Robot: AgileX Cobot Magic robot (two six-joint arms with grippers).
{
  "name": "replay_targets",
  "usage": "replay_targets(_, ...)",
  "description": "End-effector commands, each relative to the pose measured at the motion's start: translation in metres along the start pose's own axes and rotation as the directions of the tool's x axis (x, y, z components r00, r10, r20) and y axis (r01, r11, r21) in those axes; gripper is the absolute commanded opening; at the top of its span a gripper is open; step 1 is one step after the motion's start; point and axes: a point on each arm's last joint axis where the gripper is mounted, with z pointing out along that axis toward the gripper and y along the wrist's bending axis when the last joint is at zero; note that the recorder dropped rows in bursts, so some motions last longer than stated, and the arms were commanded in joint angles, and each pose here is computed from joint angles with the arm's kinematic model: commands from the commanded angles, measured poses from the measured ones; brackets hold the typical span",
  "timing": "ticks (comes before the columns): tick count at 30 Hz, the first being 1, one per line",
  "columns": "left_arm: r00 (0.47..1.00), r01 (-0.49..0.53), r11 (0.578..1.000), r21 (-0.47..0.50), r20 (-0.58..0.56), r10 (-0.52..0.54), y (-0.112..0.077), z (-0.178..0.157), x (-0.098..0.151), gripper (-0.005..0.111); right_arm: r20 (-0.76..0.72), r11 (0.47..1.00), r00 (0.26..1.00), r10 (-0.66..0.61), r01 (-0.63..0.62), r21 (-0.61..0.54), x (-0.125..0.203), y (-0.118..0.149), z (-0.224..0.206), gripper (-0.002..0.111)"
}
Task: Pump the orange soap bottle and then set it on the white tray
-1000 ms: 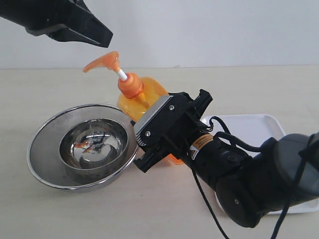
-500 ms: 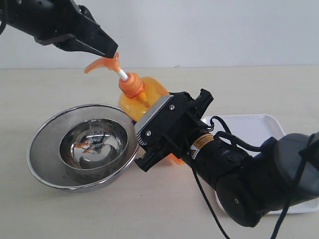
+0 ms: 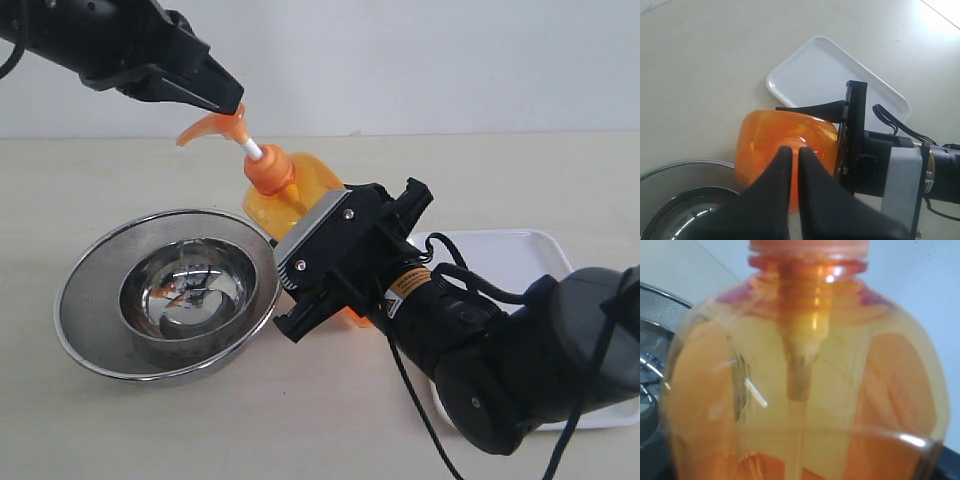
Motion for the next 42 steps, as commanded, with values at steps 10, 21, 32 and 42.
replay_targets(10,0.991,0.041,0.999,0.011,-0.128,-0.04,0.007,0.026,0.032,0.005,0.075,0.997,0.997,0.016,-0.01,-0.081,-0.01,0.006,-0.001,0.0)
replay_targets(21,0.991,0.048,0.999,0.005,-0.128,-0.047,0.008,0.028,0.035,0.005,0.083,0.996,0.996,0.029,-0.021,-0.091,-0.011,0.007,-0.001,0.0)
replay_targets(32,0.998,-0.033,0.998,-0.044,-0.045,0.031,-0.002,-0.004,0.018,0.005,0.082,0.996,0.996,0.029,-0.022,-0.089,-0.011,0.007,-0.001,0.0)
replay_targets(42,0.995,-0.097,0.988,-0.119,0.01,0.099,-0.012,-0.041,0.008,0.005,0.07,0.997,0.997,0.041,-0.036,-0.07,-0.009,0.005,0.0,0.0)
